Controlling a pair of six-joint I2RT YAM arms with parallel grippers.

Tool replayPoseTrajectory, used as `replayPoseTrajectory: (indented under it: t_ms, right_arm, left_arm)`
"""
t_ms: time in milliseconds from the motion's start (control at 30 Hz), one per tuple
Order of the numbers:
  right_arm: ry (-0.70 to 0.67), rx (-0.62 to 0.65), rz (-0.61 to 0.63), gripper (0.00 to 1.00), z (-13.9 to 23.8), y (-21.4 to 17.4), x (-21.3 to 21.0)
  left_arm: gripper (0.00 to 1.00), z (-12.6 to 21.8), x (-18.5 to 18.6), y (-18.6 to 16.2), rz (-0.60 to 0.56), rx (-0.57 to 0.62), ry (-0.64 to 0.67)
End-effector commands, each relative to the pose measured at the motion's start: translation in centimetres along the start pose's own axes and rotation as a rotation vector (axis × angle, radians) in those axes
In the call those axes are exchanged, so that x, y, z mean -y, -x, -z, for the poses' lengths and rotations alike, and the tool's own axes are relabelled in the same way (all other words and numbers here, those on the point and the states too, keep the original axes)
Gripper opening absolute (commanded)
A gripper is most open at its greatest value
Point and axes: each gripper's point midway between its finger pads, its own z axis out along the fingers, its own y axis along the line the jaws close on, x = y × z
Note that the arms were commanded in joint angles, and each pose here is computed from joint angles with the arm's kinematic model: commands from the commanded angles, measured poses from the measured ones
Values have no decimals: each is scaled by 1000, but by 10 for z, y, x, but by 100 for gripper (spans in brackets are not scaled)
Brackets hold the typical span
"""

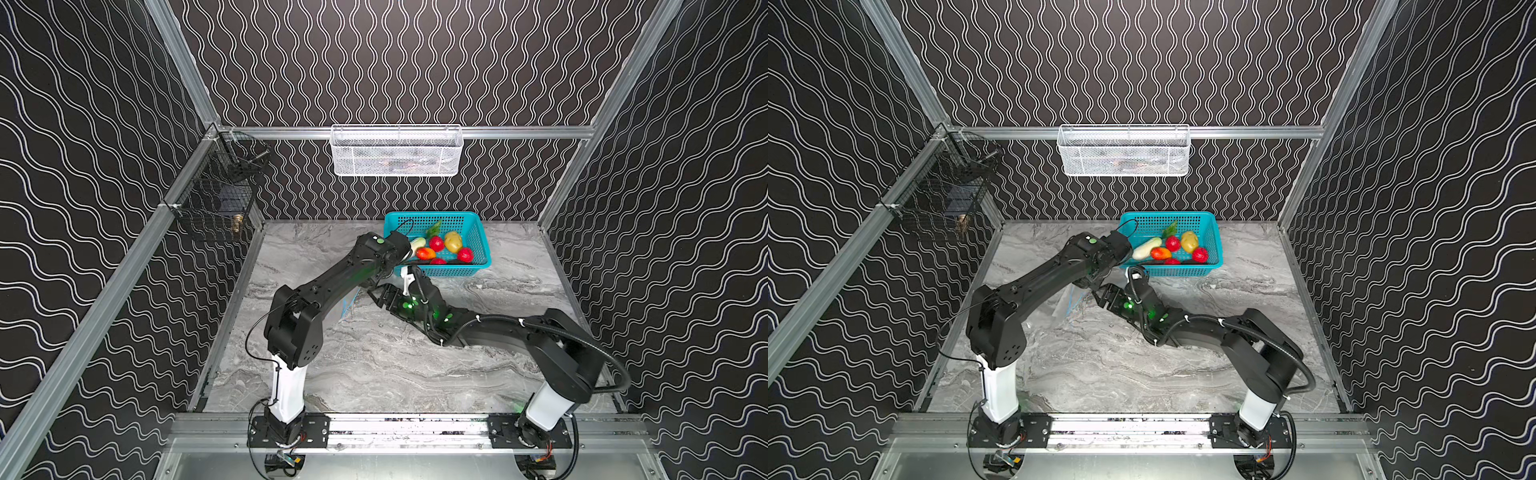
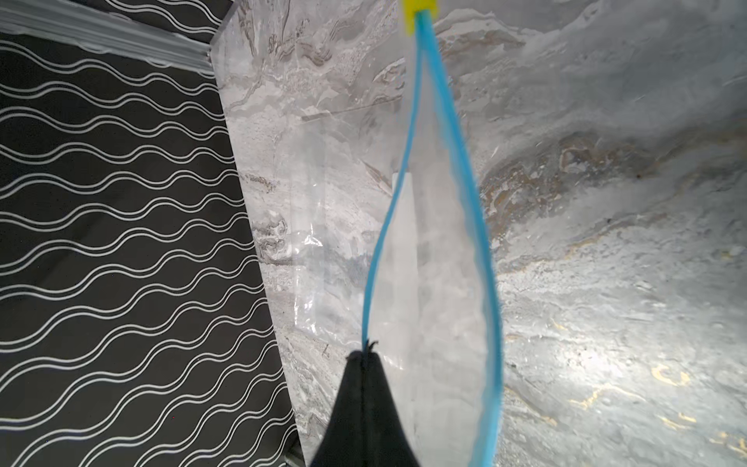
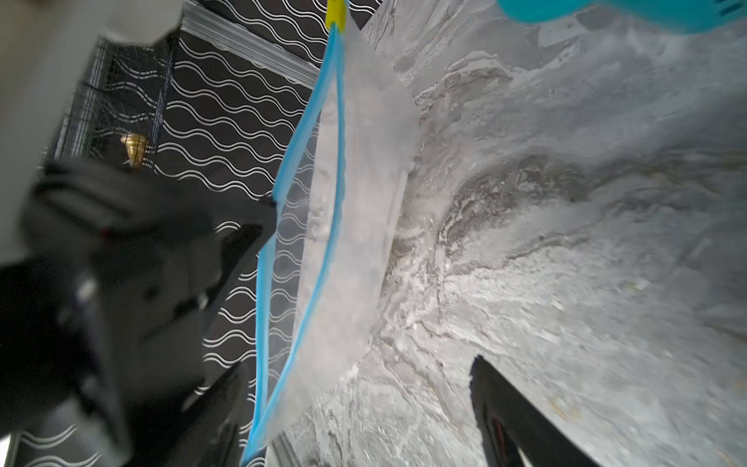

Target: Place the food in the zip-top bag and seal the zipper

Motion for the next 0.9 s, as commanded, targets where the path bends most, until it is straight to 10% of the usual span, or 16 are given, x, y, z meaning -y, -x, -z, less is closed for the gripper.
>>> replayPoseTrajectory:
  t_ms: [0,667,867]
  right_arm:
    - [67,12,-29,84,-10,5,-18]
    - [201,25,-57,69,-61,18,-51]
    - [198,24,-72,48,-70,19,-50]
  left_arm:
    - [0,3,2,-6,-14,-16,-37]
    - [0,4,-14,-12,45,-39,-98]
    - [0,2,-15,-14,50,-44,-107]
